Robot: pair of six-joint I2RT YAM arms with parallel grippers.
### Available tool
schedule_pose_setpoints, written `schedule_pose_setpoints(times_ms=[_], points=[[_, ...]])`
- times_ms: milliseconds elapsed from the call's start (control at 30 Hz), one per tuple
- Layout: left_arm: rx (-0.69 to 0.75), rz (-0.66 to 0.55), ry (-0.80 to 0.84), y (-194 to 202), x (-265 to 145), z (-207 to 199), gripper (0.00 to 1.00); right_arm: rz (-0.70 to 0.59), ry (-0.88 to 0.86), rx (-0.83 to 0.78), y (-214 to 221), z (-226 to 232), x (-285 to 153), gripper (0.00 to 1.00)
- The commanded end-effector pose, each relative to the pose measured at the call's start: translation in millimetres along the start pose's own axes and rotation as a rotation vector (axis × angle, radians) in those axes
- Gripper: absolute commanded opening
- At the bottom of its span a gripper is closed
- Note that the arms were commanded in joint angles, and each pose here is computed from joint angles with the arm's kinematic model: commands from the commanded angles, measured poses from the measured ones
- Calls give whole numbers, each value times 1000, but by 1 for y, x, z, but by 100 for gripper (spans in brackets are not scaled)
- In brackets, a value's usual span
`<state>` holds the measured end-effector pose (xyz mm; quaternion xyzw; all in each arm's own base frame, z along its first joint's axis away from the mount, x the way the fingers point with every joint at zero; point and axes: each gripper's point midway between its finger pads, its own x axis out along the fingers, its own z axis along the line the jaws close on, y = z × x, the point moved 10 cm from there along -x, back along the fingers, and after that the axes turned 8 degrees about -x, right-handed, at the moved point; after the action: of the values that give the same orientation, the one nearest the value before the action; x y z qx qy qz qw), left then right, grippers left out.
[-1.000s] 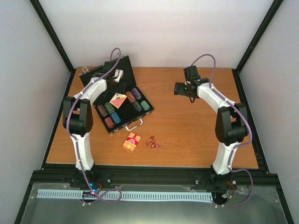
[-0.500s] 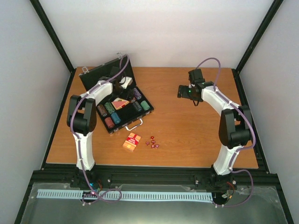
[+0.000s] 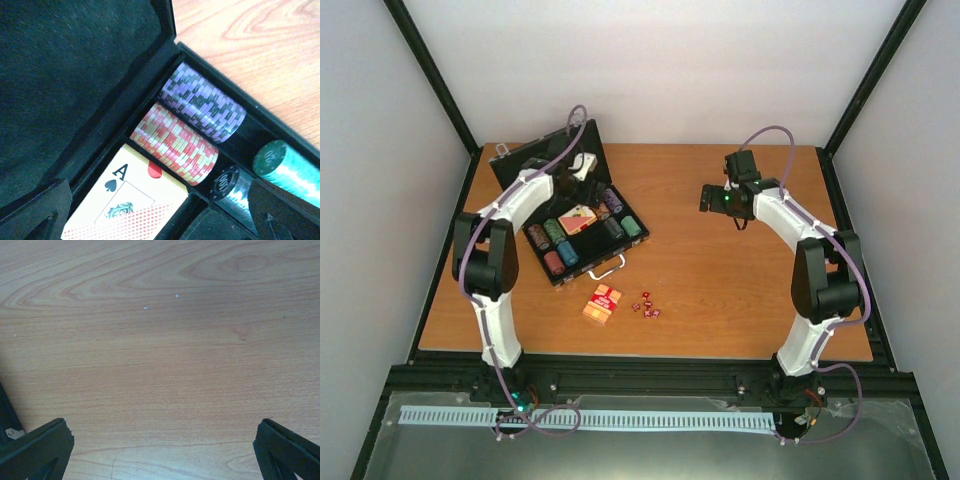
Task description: Pack up texas hold em set
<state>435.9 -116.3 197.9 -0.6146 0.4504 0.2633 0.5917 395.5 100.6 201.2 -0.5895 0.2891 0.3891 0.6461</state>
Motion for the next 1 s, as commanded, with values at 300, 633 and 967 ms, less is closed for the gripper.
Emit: schedule_pose_setpoints(times_ms=[300, 633, 967], points=[[-481, -37, -261, 2, -8, 16, 93, -13, -53, -18, 2, 3, -3, 100], [-615, 14, -385, 6, 25, 15, 94, 2, -61, -24, 7, 3, 0, 100], [-571, 111, -601, 28, 34, 30, 98, 21, -62, -23, 11, 2, 6, 100]])
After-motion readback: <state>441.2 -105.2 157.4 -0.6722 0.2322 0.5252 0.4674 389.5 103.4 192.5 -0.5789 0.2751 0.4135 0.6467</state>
